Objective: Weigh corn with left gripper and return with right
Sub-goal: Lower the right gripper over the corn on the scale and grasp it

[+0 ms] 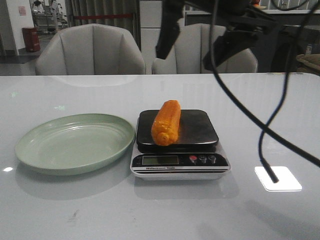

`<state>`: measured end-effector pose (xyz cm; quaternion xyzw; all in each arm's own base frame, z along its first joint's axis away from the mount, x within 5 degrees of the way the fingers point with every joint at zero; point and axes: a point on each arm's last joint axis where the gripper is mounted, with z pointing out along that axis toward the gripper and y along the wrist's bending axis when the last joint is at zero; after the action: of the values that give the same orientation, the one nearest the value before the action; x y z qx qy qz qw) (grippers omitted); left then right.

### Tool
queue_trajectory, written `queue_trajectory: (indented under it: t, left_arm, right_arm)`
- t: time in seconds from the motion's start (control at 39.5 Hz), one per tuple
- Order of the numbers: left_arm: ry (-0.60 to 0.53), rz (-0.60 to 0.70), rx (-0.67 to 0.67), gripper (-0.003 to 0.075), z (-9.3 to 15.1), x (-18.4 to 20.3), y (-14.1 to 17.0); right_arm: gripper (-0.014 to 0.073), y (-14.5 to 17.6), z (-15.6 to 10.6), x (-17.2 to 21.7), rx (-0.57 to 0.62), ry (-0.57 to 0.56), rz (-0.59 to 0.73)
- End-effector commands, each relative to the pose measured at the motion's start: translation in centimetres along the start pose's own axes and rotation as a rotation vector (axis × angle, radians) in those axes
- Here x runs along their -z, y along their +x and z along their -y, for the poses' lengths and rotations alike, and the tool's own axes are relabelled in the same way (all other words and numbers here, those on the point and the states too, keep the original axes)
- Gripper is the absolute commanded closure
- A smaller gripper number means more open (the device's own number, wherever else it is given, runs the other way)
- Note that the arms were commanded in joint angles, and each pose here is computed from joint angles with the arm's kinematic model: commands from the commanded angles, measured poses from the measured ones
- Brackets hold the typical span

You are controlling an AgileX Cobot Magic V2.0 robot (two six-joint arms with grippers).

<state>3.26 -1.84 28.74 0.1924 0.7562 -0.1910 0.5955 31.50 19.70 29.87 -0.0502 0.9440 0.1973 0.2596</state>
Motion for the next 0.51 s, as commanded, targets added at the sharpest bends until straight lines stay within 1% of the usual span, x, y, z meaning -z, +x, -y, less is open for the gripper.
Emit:
queue_trajectory:
  t: [0.0,0.13,0.25,0.35,0.43,0.48]
  left_arm:
    - [0.012,0.092,0.0,0.0607,0.1,0.2,-1.4]
    - [0.012,0.092,0.0,0.0607,0.1,0.2,-1.4]
    - [0.012,0.092,0.0,0.0607,0.1,0.2,-1.4]
    - [0.012,0.092,0.0,0.0607,0.1,0.2,-1.4]
    - [0.012,0.092,0.0,0.0607,0.1,0.2,-1.4]
    - [0.012,0.092,0.0,0.0607,0.1,0.2,-1.4]
  right_arm:
    - [0.0001,-2.0,-1.8,0.4,-0.027,-0.003,0.062]
    - [0.0001,-2.4,-2.6,-2.5,-0.063,0.074,-0.002]
    - [0.0001,-2.0,-2.3,-5.6,-0.128,0.16,-0.117]
    - [0.0004,-1.6,-2.0,-7.2,-0.165,0.205,-0.178]
    - [0.0046,-1.4,-1.8,-8.3,-0.181,0.221,-0.198]
    - [0.0123,-1.3,-1.7,-8.8,-0.19,0.226,-0.203]
